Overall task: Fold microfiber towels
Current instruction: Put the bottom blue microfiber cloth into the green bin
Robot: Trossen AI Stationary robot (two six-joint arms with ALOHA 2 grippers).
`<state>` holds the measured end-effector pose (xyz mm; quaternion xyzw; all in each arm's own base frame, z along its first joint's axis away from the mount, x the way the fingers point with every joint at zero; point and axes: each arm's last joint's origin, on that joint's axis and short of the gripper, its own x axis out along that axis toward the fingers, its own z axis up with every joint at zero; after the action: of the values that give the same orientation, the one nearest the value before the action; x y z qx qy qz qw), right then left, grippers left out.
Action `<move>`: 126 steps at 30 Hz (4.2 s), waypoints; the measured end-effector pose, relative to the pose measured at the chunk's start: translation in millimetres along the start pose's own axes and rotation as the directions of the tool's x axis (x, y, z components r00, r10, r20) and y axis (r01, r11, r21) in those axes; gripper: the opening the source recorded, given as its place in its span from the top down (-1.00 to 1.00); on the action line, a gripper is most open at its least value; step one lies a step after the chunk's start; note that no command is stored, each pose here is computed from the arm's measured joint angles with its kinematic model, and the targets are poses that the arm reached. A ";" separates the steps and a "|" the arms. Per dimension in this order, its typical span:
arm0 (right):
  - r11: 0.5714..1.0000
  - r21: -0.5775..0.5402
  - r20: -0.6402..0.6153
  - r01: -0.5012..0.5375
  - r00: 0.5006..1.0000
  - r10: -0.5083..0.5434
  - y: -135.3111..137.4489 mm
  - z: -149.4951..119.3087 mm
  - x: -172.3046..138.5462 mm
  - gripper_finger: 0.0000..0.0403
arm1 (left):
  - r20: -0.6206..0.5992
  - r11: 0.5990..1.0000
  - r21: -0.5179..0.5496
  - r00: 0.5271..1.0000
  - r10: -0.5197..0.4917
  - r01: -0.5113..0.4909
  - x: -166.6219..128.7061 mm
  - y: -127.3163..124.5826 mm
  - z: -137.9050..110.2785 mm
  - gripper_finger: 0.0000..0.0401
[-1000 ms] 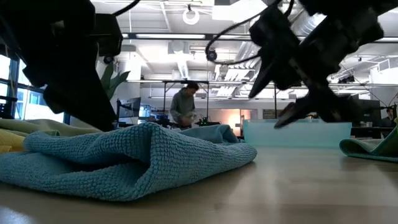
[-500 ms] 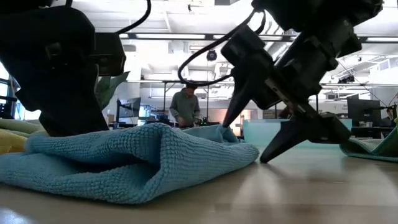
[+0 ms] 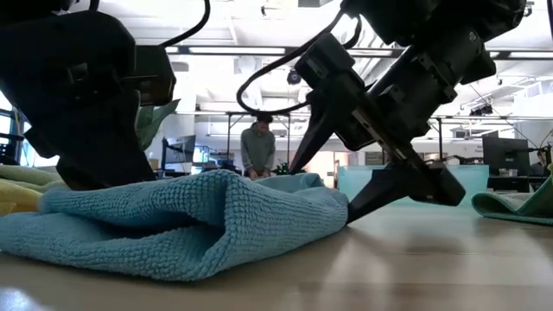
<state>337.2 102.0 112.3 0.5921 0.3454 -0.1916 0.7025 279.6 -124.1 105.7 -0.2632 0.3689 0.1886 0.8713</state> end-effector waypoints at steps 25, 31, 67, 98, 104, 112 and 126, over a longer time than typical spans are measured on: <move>0.999 -0.042 0.074 0.030 0.997 -0.027 -4.5 5.1 1.5 0.98 | 0.022 0.999 -0.042 1.000 -0.013 0.014 -1.1 0.1 5.4 0.14; 0.994 -0.108 -0.014 0.010 1.000 -0.012 -0.7 1.9 -3.0 0.99 | 0.054 0.995 -0.061 0.995 -0.079 0.082 -17.4 -6.5 17.2 0.14; 0.894 -0.252 0.457 0.370 0.860 -0.227 -11.2 151.2 -193.3 1.00 | 0.428 0.996 -0.021 0.901 -0.068 0.085 -111.8 11.8 94.8 0.14; 0.862 0.163 0.733 0.480 0.526 -0.431 -57.9 224.2 -252.7 1.00 | 0.494 0.985 -0.151 0.856 0.149 -0.085 -94.7 70.9 152.4 0.14; 0.867 0.291 0.702 0.405 0.526 -0.481 -57.5 218.2 -239.1 1.00 | 0.462 0.995 -0.062 0.881 0.103 -0.084 -92.6 78.1 158.0 0.14; 0.847 0.425 0.657 0.318 0.536 -0.530 -52.1 209.3 -187.0 1.00 | 0.436 0.997 0.068 0.898 -0.055 0.028 -99.2 90.2 172.7 0.14; 0.780 0.565 0.584 0.270 0.537 -0.609 -46.6 166.5 -169.0 1.00 | 0.516 0.976 0.218 0.847 -0.128 0.014 -138.1 116.8 191.4 0.14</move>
<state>232.3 -92.7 210.1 0.4835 0.1215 -0.6570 0.5655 231.9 64.1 283.7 -0.1234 0.1232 0.1819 0.9677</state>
